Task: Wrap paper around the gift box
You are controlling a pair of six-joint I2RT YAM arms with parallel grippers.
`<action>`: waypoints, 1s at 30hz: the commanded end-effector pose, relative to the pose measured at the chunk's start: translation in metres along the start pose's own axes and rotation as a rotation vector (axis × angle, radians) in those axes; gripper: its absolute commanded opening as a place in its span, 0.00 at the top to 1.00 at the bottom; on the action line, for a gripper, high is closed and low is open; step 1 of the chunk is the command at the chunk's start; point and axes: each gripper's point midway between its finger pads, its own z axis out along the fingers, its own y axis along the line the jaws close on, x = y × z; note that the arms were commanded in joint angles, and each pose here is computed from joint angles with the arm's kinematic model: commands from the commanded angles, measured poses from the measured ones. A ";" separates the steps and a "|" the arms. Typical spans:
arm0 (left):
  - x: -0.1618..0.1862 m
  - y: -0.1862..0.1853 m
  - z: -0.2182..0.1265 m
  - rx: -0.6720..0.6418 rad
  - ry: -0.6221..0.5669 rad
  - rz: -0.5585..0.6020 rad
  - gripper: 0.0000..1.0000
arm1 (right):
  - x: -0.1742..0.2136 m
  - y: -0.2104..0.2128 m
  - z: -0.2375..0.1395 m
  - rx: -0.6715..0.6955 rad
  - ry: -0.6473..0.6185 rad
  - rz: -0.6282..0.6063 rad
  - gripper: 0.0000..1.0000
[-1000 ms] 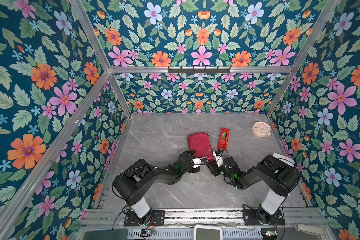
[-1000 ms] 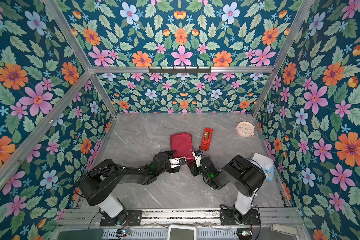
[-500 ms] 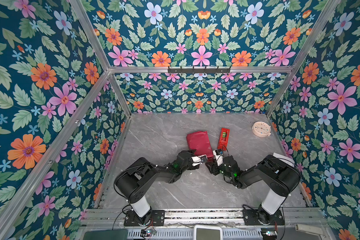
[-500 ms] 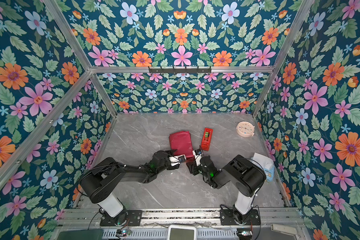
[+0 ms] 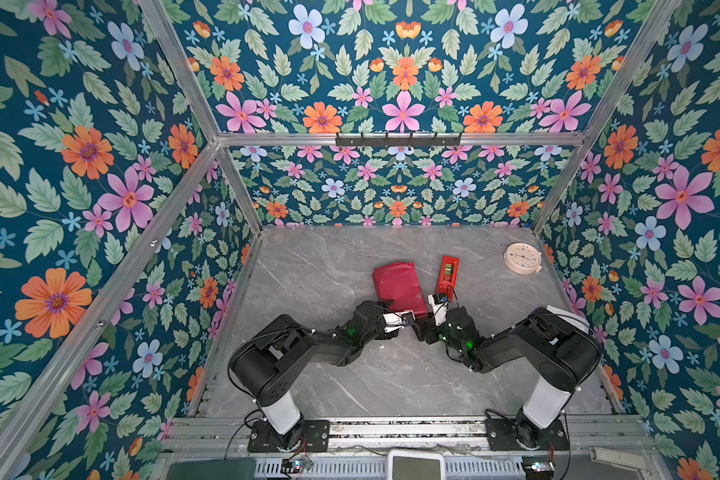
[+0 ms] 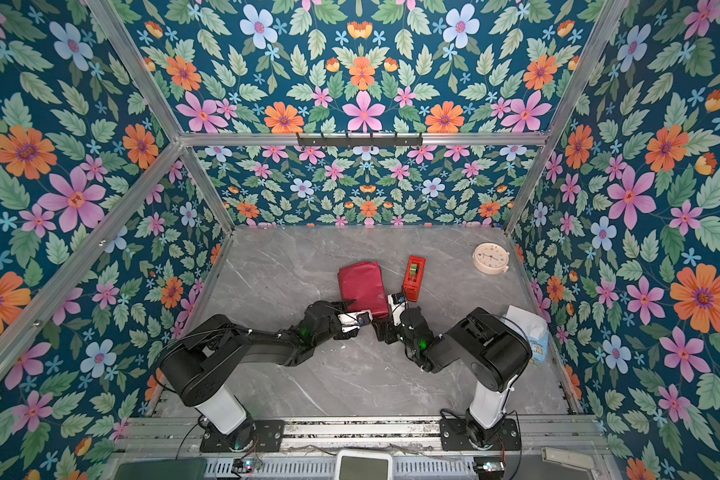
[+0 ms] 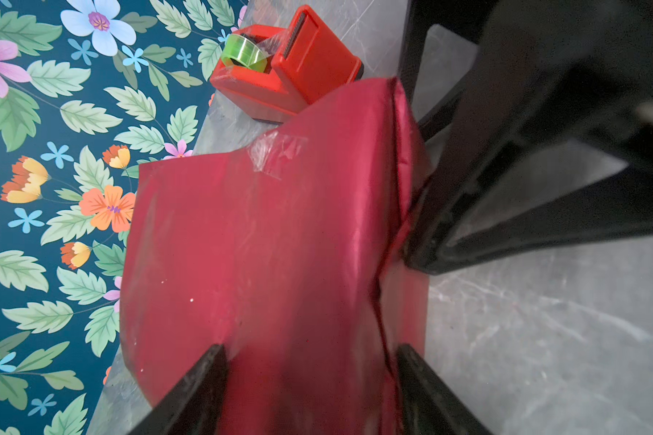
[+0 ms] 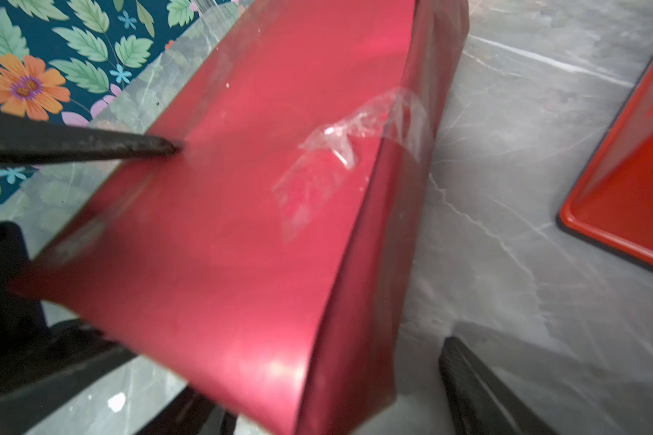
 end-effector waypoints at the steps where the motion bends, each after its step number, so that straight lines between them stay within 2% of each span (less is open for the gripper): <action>1: 0.005 -0.008 0.000 0.036 0.015 0.009 0.28 | -0.015 0.008 0.000 -0.033 -0.052 0.027 0.15; 18: 0.005 -0.003 0.002 0.027 0.009 0.008 0.29 | -0.037 0.028 -0.008 -0.132 -0.104 0.103 0.11; 26: 0.007 0.000 0.002 0.022 0.005 0.000 0.29 | -0.027 0.008 -0.040 -0.079 -0.008 0.178 0.11; 30: 0.007 -0.001 0.002 0.027 0.000 0.000 0.29 | -0.039 0.003 -0.061 -0.043 0.029 0.170 0.11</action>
